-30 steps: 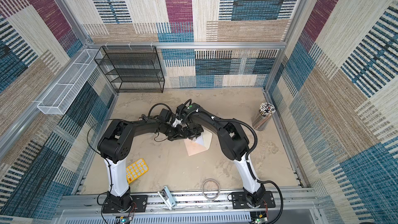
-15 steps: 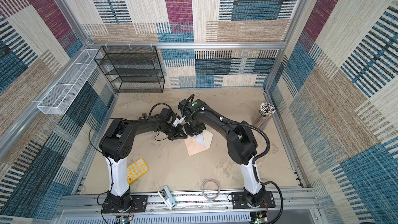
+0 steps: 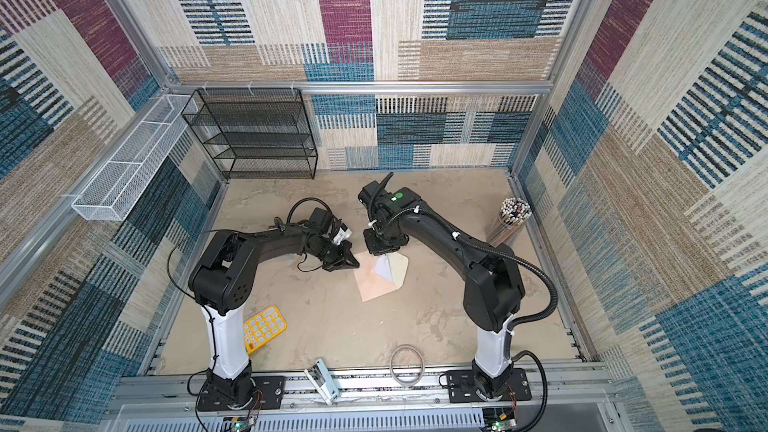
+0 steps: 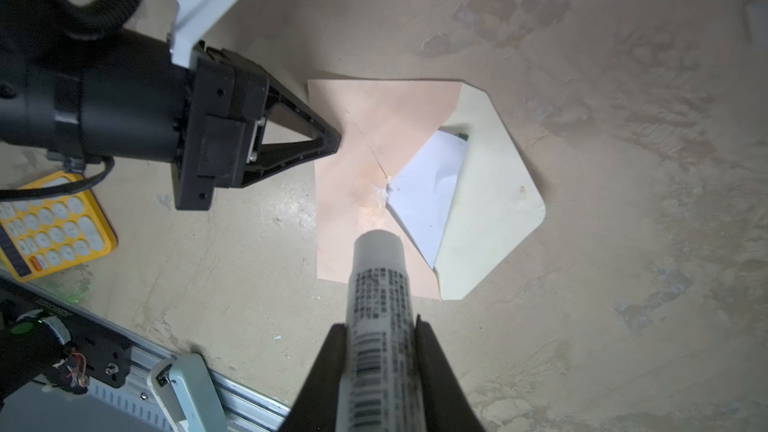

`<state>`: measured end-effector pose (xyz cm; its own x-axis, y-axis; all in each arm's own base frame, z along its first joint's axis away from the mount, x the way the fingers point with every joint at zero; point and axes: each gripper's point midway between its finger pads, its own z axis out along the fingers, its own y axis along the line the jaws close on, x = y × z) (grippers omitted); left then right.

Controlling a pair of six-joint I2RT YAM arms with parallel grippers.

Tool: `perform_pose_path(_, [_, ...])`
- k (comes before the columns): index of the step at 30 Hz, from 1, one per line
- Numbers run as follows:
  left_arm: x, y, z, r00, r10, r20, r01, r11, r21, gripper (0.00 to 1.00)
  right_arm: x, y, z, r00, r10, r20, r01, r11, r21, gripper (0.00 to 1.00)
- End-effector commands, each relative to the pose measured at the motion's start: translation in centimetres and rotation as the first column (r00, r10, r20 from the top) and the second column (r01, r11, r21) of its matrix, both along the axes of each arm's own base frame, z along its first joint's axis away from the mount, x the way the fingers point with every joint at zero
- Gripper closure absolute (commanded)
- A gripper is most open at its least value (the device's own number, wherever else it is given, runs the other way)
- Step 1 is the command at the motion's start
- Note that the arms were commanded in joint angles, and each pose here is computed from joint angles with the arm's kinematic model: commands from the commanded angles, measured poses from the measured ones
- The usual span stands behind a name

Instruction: Place the letter into the envelope and seal it

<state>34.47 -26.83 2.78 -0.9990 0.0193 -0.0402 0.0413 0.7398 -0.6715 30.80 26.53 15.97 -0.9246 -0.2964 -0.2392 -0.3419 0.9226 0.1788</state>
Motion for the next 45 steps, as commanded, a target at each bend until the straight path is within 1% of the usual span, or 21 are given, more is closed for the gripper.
perform_pose_path(1, [0.2, -0.5, 2.2, 0.999, -0.009, 0.035, 0.01, 1.0, -0.015, 0.92, 1.3, 0.9, 2.0, 0.995, -0.024, 0.099, 0.013, 0.994, 0.106, 1.0])
perform_pose_path(7, [0.5, -1.7, 7.0, 0.994, -0.012, 0.11, 0.023, 0.995, -0.1, 0.76, 1.7, 0.1, 4.2, 0.974, -0.067, 0.215, 0.024, 0.98, 0.197, 1.0])
perform_pose_path(9, [0.4, -1.8, 8.3, 0.992, -0.005, 0.127, 0.02, 0.993, -0.117, 0.72, 1.8, 0.0, 5.1, 0.963, -0.08, 0.258, 0.019, 0.972, 0.232, 1.0])
perform_pose_path(12, [0.4, -1.9, 10.9, 0.986, 0.023, 0.168, 0.005, 0.987, -0.161, 0.67, 1.9, -0.5, 6.4, 0.936, -0.115, 0.332, 0.018, 0.96, 0.28, 1.0])
perform_pose_path(15, [0.3, -1.9, 14.4, 0.97, 0.061, 0.233, -0.008, 0.975, -0.222, 0.61, 2.0, -0.9, 8.4, 0.896, -0.155, 0.416, 0.005, 0.94, 0.341, 1.0])
perform_pose_path(19, [-0.2, -1.5, 20.0, 0.933, 0.128, 0.338, -0.016, 0.949, -0.314, 0.53, 1.8, -1.4, 11.6, 0.817, -0.223, 0.531, -0.041, 0.898, 0.439, 1.0])
perform_pose_path(21, [-0.5, -1.2, 22.4, 0.911, 0.166, 0.376, -0.026, 0.936, -0.351, 0.49, 1.8, -1.6, 13.2, 0.769, -0.271, 0.579, -0.068, 0.866, 0.496, 1.0])
perform_pose_path(25, [-1.5, -0.5, 26.8, 0.862, 0.244, 0.444, -0.043, 0.909, -0.416, 0.42, 1.2, -2.5, 16.4, 0.652, -0.389, 0.651, -0.138, 0.783, 0.606, 1.0])
perform_pose_path(27, [-2.4, -0.5, 28.9, 0.831, 0.277, 0.482, -0.038, 0.894, -0.447, 0.38, 1.0, -3.1, 17.4, 0.598, -0.448, 0.665, -0.162, 0.745, 0.647, 1.0])
perform_pose_path(29, [-3.0, -0.5, 30.7, 0.789, 0.326, 0.52, -0.046, 0.876, -0.48, 0.34, 0.8, -4.1, 18.5, 0.529, -0.521, 0.669, -0.185, 0.699, 0.691, 1.0])
perform_pose_path(32, [-4.1, -1.1, 32.6, 0.748, 0.376, 0.546, -0.042, 0.849, -0.527, 0.24, 0.4, -5.1, 19.7, 0.457, -0.607, 0.651, -0.226, 0.628, 0.745, 1.0])
perform_pose_path(34, [-4.4, -1.4, 33.1, 0.731, 0.404, 0.551, -0.048, 0.835, -0.548, 0.2, 0.3, -5.2, 20.1, 0.436, -0.636, 0.637, -0.251, 0.594, 0.764, 1.0])
perform_pose_path(37, [-4.6, -2.3, 33.6, 0.718, 0.43, 0.547, -0.046, 0.814, -0.58, 0.16, 0.2, -5.0, 20.6, 0.429, -0.655, 0.622, -0.283, 0.557, 0.781, 1.0])
perform_pose_path(40, [-4.5, -3.1, 33.9, 0.71, 0.457, 0.536, -0.047, 0.79, -0.612, 0.11, 0.3, -4.5, 20.8, 0.433, -0.66, 0.613, -0.306, 0.533, 0.789, 1.0])
perform_pose_path(43, [-4.1, -3.4, 34.8, 0.692, 0.493, 0.527, -0.044, 0.757, -0.651, 0.11, 0.4, -4.1, 20.9, 0.441, -0.657, 0.611, -0.32, 0.521, 0.791, 1.0])
perform_pose_path(45, [-3.9, -3.7, 35.6, 0.685, 0.5, 0.529, -0.028, 0.745, -0.667, 0.11, 0.3, -4.0, 20.8, 0.443, -0.656, 0.611, -0.325, 0.518, 0.791, 1.0])
